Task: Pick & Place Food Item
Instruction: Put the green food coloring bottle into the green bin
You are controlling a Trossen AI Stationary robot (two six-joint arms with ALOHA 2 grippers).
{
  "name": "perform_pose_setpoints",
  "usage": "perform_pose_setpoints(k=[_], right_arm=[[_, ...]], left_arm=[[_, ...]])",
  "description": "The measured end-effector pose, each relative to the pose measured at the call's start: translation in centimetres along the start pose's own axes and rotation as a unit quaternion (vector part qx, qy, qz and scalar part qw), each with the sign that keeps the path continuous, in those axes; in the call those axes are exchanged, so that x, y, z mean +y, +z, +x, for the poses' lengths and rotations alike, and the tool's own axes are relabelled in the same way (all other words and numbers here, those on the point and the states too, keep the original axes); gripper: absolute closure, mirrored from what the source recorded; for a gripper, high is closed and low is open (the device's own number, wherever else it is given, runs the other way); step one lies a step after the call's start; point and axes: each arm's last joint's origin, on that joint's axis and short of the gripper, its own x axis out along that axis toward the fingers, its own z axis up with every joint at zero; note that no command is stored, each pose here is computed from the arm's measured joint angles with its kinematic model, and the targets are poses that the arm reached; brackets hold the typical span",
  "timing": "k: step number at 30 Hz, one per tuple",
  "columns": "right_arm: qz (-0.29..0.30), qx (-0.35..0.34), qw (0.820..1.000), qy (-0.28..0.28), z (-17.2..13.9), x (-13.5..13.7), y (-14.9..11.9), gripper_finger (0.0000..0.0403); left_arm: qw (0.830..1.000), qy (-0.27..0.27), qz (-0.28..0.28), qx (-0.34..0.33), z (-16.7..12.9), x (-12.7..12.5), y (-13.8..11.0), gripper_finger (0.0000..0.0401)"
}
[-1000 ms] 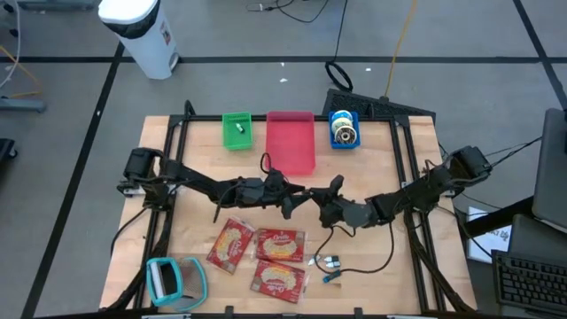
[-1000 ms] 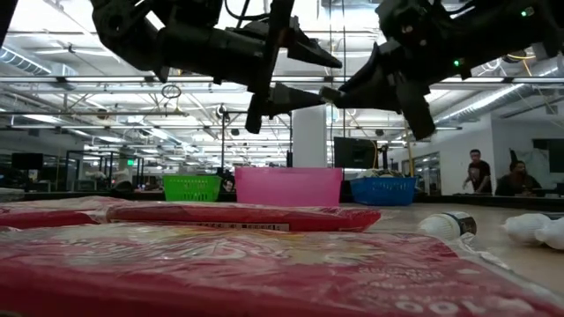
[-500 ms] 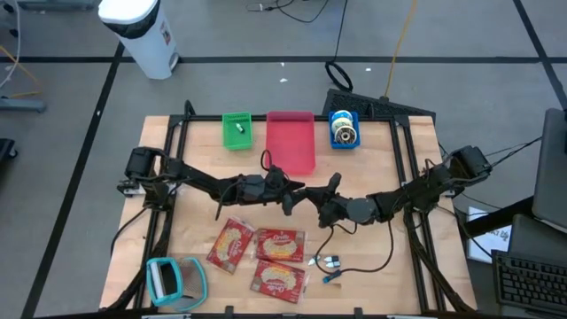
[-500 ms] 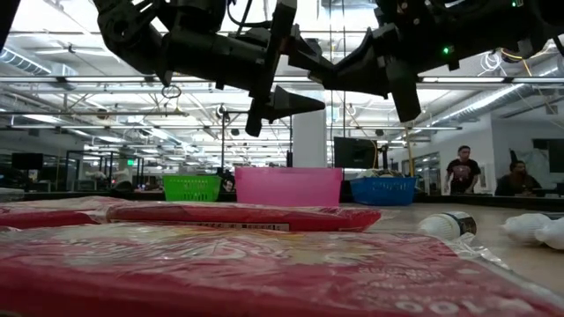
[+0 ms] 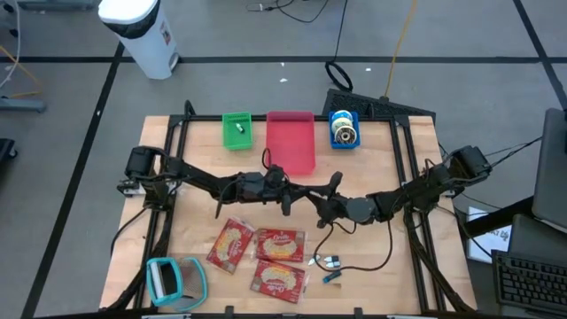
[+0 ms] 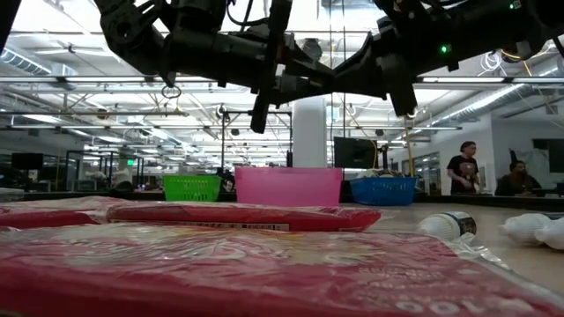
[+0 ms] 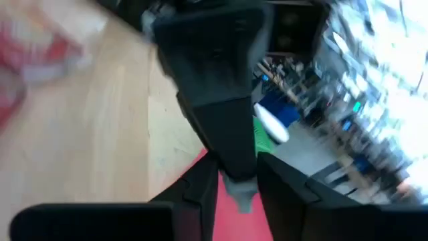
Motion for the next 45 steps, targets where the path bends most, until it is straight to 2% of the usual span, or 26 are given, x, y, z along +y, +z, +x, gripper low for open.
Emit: perform_pose_setpoints(k=[4, 7, 9, 12, 16, 20, 25, 28, 37, 41, 45], right_arm=[[0.119, -0.001, 0.993, -0.015, -0.3, 0.0, 0.3, 0.0279], [0.143, -0.006, 0.990, 0.002, -0.8, 0.6, 0.6, 0.0256], [0.141, -0.008, 0.990, 0.025, -1.3, 1.3, 0.7, 0.0243], [0.141, -0.008, 0.990, 0.025, -2.1, 1.1, 1.1, 0.0229], [0.132, -0.002, 0.991, 0.020, -3.2, 0.6, 1.5, 0.0223], [0.140, -0.001, 0.990, 0.008, -3.9, -0.7, 1.2, 0.0225], [0.169, 0.003, 0.986, -0.007, -4.8, -2.0, -0.9, 0.0234], [0.181, 0.006, 0.983, -0.015, -5.3, -2.4, -2.4, 0.0238], [0.217, 0.004, 0.974, -0.063, -5.9, -3.8, -6.1, 0.0242], [0.227, 0.004, 0.971, -0.079, -5.8, -4.3, -7.1, 0.0243], [0.228, -0.013, 0.971, -0.070, -5.5, -4.8, -7.2, 0.0244]], left_arm=[[0.999, 0.002, 0.032, -0.012, -0.5, -0.1, 1.6, 0.0342], [0.998, 0.036, 0.049, -0.032, -1.4, 0.2, 3.9, 0.0342], [0.994, 0.083, 0.060, -0.044, -2.5, 0.4, 5.8, 0.0341], [0.983, 0.157, 0.091, -0.029, -4.4, 0.7, 7.5, 0.0329], [0.951, 0.280, 0.129, -0.029, -7.1, 1.8, 9.6, 0.0335], [0.923, 0.364, 0.126, -0.018, -8.7, 4.5, 9.3, 0.0341], [0.896, 0.437, 0.064, -0.035, -10.4, 9.3, 7.9, 0.0341], [0.875, 0.482, 0.044, -0.027, -11.4, 11.6, 6.7, 0.0341], [0.847, 0.530, 0.003, -0.047, -13.2, 14.7, 6.5, 0.0341], [0.858, 0.511, -0.020, -0.046, -13.2, 15.4, 7.0, 0.0341], [0.868, 0.493, -0.036, -0.037, -12.9, 16.3, 6.9, 0.0332]])
